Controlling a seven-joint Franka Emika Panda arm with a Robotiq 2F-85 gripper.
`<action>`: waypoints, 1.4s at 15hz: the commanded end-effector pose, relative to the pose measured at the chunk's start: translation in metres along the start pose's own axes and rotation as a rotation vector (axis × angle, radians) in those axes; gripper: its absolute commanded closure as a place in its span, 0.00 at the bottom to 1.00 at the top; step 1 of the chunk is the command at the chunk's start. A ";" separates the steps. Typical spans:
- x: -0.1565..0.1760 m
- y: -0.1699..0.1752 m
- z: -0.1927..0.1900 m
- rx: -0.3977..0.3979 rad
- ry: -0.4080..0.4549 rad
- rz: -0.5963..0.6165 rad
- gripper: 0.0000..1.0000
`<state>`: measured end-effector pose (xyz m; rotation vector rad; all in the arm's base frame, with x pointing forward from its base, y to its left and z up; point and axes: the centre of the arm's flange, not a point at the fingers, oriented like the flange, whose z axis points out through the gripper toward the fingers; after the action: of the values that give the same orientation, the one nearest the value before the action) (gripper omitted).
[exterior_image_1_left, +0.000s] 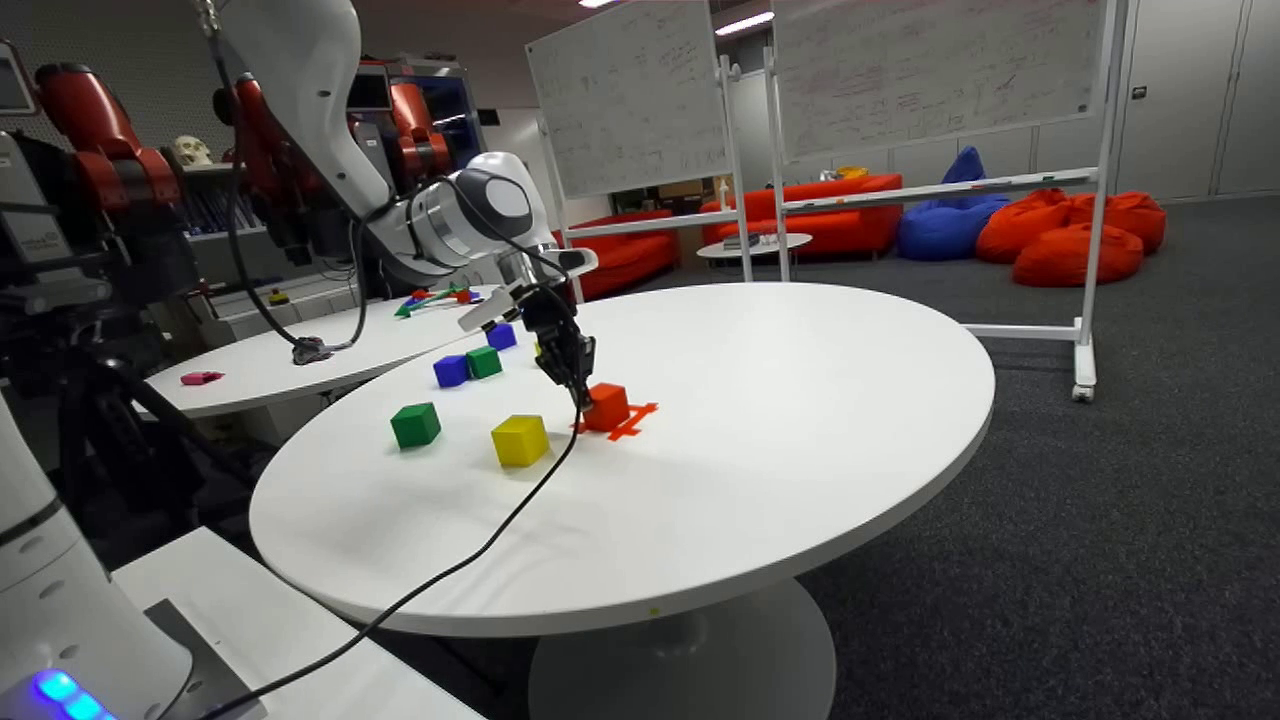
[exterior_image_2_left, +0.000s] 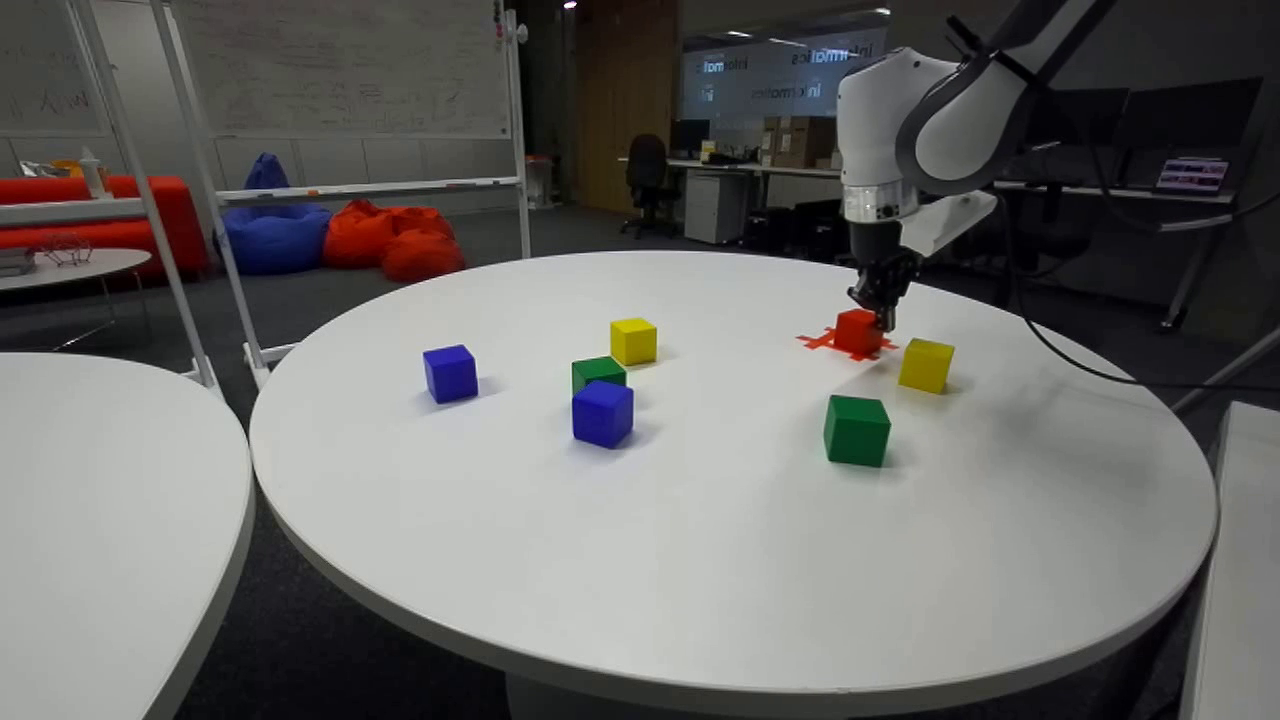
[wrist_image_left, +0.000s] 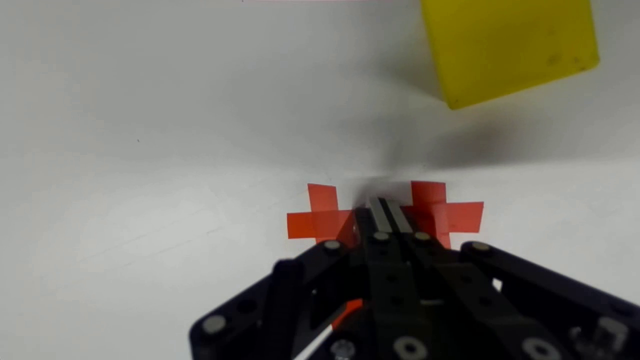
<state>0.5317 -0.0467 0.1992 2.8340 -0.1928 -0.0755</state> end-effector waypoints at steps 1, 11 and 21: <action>-0.004 0.001 0.000 -0.015 0.041 0.004 1.00; -0.005 0.003 0.000 -0.024 0.046 -0.001 1.00; 0.001 0.001 -0.001 -0.024 0.024 -0.011 0.99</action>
<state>0.5330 -0.0472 0.2004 2.8108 -0.1703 -0.0460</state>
